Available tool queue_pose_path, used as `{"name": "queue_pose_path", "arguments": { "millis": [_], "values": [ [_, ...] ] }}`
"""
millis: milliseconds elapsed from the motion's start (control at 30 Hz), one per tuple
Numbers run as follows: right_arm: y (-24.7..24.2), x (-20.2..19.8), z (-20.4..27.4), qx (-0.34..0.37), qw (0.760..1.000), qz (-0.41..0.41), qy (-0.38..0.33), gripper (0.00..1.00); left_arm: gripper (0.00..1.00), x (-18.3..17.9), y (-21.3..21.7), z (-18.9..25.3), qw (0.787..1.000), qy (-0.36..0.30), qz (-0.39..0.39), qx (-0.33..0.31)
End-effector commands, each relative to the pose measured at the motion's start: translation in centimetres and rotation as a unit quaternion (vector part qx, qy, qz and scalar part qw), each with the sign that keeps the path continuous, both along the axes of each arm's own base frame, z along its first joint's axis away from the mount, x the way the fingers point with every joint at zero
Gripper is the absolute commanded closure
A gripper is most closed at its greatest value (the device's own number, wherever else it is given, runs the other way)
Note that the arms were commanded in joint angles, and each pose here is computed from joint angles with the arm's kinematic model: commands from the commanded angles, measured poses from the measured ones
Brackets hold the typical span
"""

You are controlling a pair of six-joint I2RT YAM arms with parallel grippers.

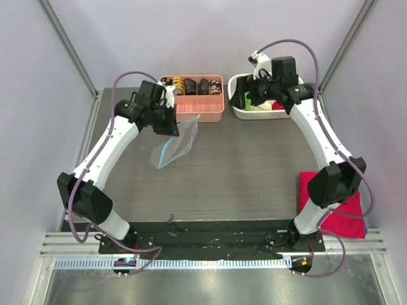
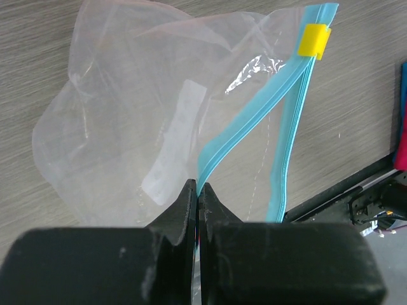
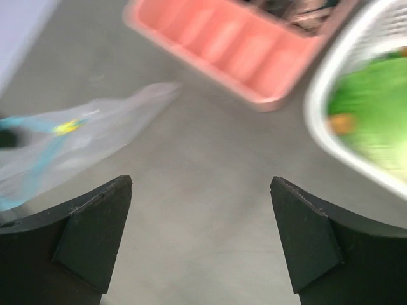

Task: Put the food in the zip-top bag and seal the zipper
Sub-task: Open the zipper of the food storage bag at the center of the board, then pick up the fake vegetable from the bin.

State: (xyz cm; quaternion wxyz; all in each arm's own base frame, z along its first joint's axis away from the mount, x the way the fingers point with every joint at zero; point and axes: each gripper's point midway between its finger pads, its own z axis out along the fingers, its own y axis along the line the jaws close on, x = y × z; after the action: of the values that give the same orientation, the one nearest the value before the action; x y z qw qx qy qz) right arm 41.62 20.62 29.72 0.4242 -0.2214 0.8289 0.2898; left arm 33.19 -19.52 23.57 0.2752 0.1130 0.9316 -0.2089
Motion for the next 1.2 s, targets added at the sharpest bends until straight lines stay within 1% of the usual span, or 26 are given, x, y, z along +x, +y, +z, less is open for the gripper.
{"name": "queue_pose_path", "arguments": {
  "millis": [0,33,67,100,133,167,200,233,267,333,533,567,800,900,967,1000,1067,1100,1167],
  "values": [
    [-5.5,6.4,-1.9,-0.192,0.975,-0.066,-0.091,0.02,1.0,0.5,-0.7,2.0,0.999,-0.022,-0.004,-0.028],
    [-6.5,8.0,-4.0,-0.233,0.966,-0.076,-0.084,0.0,1.0,0.3,-0.8,1.9,0.999,-0.019,-0.005,-0.028],
    [-7.2,9.1,-2.9,-0.269,0.954,-0.069,-0.112,0.0,1.0,0.3,-0.8,1.9,0.999,-0.02,-0.005,-0.028],
    [-7.6,10.1,-3.5,-0.288,0.949,-0.07,-0.11,0.0,1.0,0.3,-0.8,1.9,0.999,-0.018,-0.005,-0.029],
    [-8.0,11.1,-6.4,-0.312,0.945,-0.06,-0.08,0.0,1.0,0.3,-0.8,1.9,0.999,-0.018,-0.005,-0.03],
    [-8.7,12.8,-4.8,-0.315,0.941,-0.075,-0.1,0.01,1.0,0.3,-0.8,1.9,0.999,-0.019,-0.005,-0.029],
    [-9.0,13.7,-5.1,-0.316,0.94,-0.078,-0.096,0.0,1.0,0.2,-0.9,2.1,0.999,-0.02,-0.004,-0.032],
    [-9.3,14.8,-8.1,-0.326,0.94,-0.072,-0.068,0.0,1.0,0.3,-0.8,2.1,0.999,-0.02,-0.003,-0.033],
    [-9.6,16.0,-6.5,-0.32,0.939,-0.081,-0.09,0.0,1.0,0.2,-0.9,2.3,0.999,-0.022,-0.004,-0.035],
    [-9.5,17.5,-8.1,-0.328,0.937,-0.072,-0.093,0.0,1.0,0.1,-0.9,2.4,0.999,-0.023,-0.005,-0.036],
    [-8.4,19.3,-11.4,-0.333,0.937,-0.042,-0.101,0.0,1.0,-0.1,-0.9,2.6,0.999,-0.024,-0.006,-0.038],
    [-8.3,19.5,-12.7,-0.338,0.936,-0.038,-0.094,0.0,1.0,-0.1,-0.9,2.6,0.999,-0.024,-0.005,-0.038],
    [-8.8,20.1,-16.8,-0.367,0.927,-0.022,-0.075,0.01,1.0,0.0,-1.0,2.6,0.999,-0.021,-0.004,-0.041],
    [-8.9,20.1,-18.5,-0.375,0.924,-0.014,-0.064,0.04,1.0,-0.1,-1.1,2.5,0.999,-0.021,-0.005,-0.041],
    [-8.9,20.0,-19.2,-0.38,0.923,-0.007,-0.06,0.08,1.0,-0.1,-1.0,2.4,0.999,-0.019,-0.004,-0.04],
    [-9.0,20.0,-19.6,-0.38,0.923,-0.007,-0.059,0.14,1.0,0.0,-1.0,2.5,0.999,-0.02,-0.004,-0.04],
    [-8.9,20.1,-19.5,-0.378,0.924,-0.009,-0.06,0.2,1.0,0.0,-0.9,2.4,0.999,-0.021,-0.004,-0.038],
    [-9.0,20.2,-19.3,-0.376,0.925,-0.013,-0.062,0.28,1.0,0.0,-0.9,2.5,0.999,-0.021,-0.004,-0.038],
    [-9.0,20.2,-18.8,-0.372,0.926,-0.019,-0.064,0.33,1.0,0.1,-0.9,2.4,0.999,-0.021,-0.004,-0.037]
  ]
}}
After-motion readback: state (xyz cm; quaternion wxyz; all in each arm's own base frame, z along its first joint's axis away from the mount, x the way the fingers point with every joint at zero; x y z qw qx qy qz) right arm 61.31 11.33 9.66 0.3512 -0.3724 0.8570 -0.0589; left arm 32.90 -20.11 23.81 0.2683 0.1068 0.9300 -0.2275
